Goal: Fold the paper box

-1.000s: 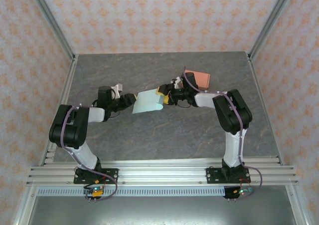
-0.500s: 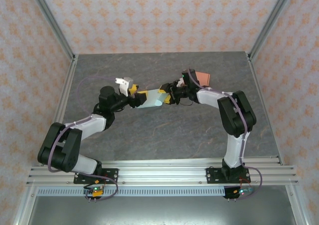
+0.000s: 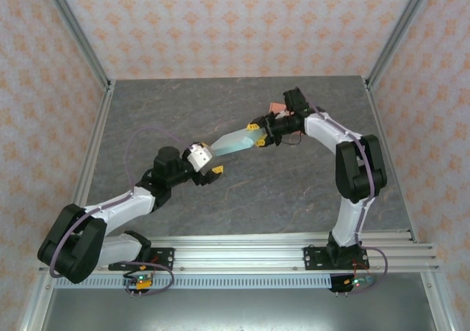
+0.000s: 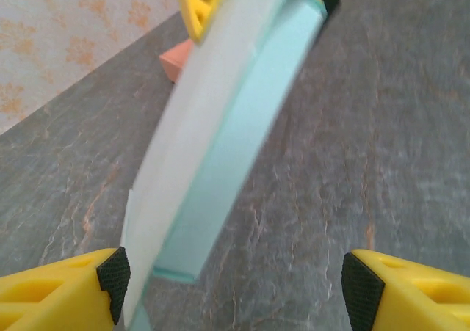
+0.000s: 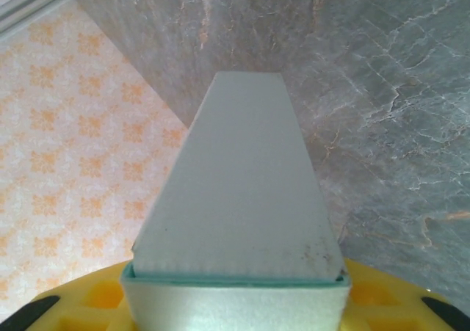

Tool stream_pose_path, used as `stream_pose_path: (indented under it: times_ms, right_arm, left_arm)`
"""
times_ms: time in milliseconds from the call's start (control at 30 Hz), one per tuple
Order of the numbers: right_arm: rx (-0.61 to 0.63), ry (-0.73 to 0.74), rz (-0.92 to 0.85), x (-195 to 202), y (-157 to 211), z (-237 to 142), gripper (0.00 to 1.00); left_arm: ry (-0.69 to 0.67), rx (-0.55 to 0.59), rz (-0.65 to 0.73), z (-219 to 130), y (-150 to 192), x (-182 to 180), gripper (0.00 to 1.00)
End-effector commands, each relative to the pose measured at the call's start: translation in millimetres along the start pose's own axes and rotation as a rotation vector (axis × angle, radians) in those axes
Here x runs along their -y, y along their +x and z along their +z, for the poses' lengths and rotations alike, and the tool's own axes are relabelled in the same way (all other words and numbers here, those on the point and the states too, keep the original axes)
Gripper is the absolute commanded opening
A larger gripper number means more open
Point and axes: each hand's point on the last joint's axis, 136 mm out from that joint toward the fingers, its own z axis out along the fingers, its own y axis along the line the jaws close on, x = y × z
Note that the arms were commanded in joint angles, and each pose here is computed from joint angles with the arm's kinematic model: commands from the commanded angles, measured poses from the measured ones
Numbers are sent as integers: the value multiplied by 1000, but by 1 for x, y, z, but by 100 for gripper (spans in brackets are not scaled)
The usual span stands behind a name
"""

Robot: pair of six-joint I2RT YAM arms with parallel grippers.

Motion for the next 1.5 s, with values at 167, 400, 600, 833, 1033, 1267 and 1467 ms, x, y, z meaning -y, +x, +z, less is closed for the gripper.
stream_pose_path:
  times_ms: [167, 400, 600, 833, 1033, 1267, 1467]
  right_arm:
    - [-183, 99, 143, 35, 23, 1, 40]
    - [-205, 84, 210, 39, 28, 2, 40]
    - [-188, 63, 206, 24, 34, -7, 39]
    - [-186, 54, 195, 16, 38, -11, 38]
    - [-205, 19, 179, -3, 53, -8, 37]
    - [-205, 34, 181, -2, 56, -2, 38]
    - [-173, 36, 173, -3, 49, 0, 55]
  left_arm:
    - [-236, -46, 126, -4, 3, -36, 79]
    - [-157, -51, 163, 9, 8, -19, 77]
    - [22, -14, 165, 13, 2, 12, 77]
    - [55, -41, 174, 20, 2, 16, 75]
    - [9, -125, 230, 33, 15, 2, 69]
    - [-67, -113, 246, 30, 9, -11, 50]
    - [-68, -144, 241, 20, 1, -13, 46]
